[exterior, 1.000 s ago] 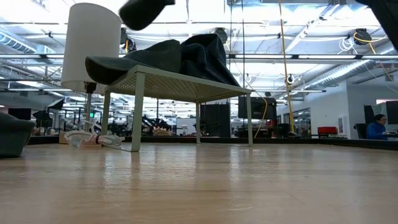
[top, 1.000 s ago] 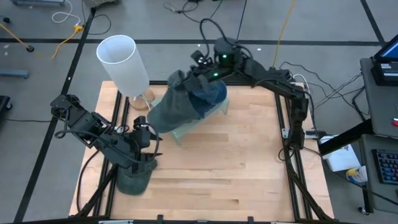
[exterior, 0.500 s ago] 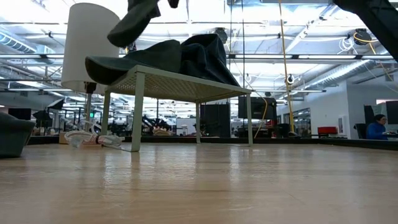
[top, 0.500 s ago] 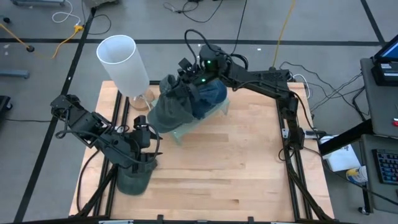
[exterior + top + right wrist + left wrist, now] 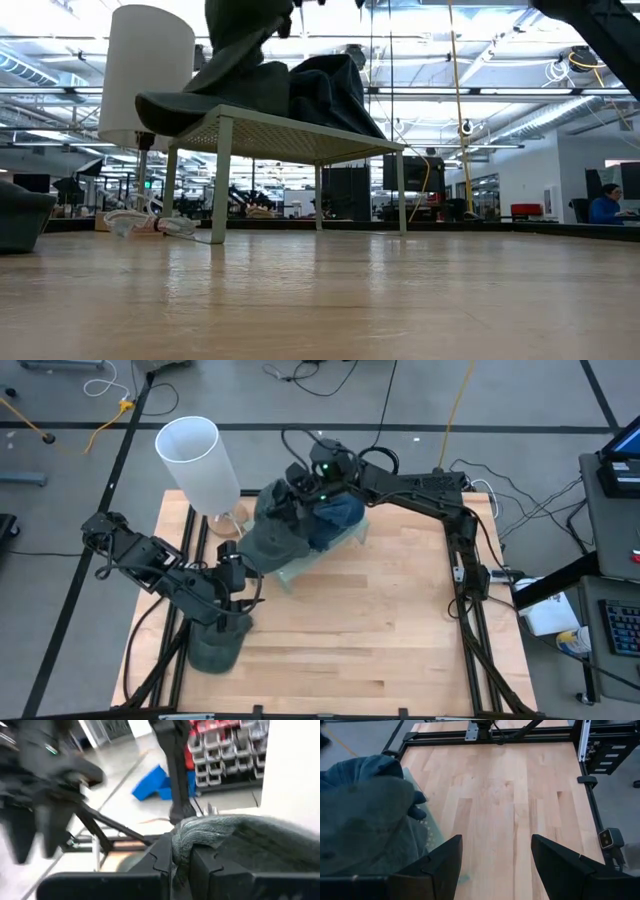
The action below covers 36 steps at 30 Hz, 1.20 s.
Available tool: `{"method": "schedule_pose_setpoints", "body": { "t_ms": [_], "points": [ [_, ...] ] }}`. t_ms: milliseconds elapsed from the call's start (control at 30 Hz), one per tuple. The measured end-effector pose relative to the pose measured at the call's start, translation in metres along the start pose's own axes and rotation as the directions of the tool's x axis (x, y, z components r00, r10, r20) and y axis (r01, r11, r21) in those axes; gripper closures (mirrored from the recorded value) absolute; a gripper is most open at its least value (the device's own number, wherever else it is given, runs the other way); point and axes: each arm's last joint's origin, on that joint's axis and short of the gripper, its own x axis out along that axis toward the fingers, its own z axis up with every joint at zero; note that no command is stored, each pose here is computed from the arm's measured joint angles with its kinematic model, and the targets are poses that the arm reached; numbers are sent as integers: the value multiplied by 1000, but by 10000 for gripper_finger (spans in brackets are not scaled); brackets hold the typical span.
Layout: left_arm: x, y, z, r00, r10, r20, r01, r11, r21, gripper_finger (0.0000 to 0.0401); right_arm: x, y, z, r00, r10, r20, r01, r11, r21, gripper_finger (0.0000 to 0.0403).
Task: Pick & Place hat
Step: Stack the right green cap on the other green cap on the shelf
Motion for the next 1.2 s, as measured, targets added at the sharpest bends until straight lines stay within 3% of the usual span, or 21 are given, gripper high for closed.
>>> {"method": "schedule_pose_setpoints", "body": {
  "t_ms": [233, 433, 633, 1200],
  "points": [
    [0, 0, 0, 1000, 0, -1, 0, 1000, 0, 162, 10, -9, -12, 999, -2, -46, 5, 998, 59, 382],
    [0, 0, 0, 1000, 0, -1, 0, 1000, 8, 162, 8, -15, -11, 991, -133, -27, 134, 991, 23, 382],
    [0, 0, 0, 1000, 0, -1, 0, 1000, 5, 162, -4, -22, -13, 983, -168, -79, 173, 983, 68, 382],
    [0, 0, 0, 1000, 1, -1, -1, 1000, 28, 162, -11, -33, -16, 975, -191, -113, 201, 977, 78, 382]
  ]
}}
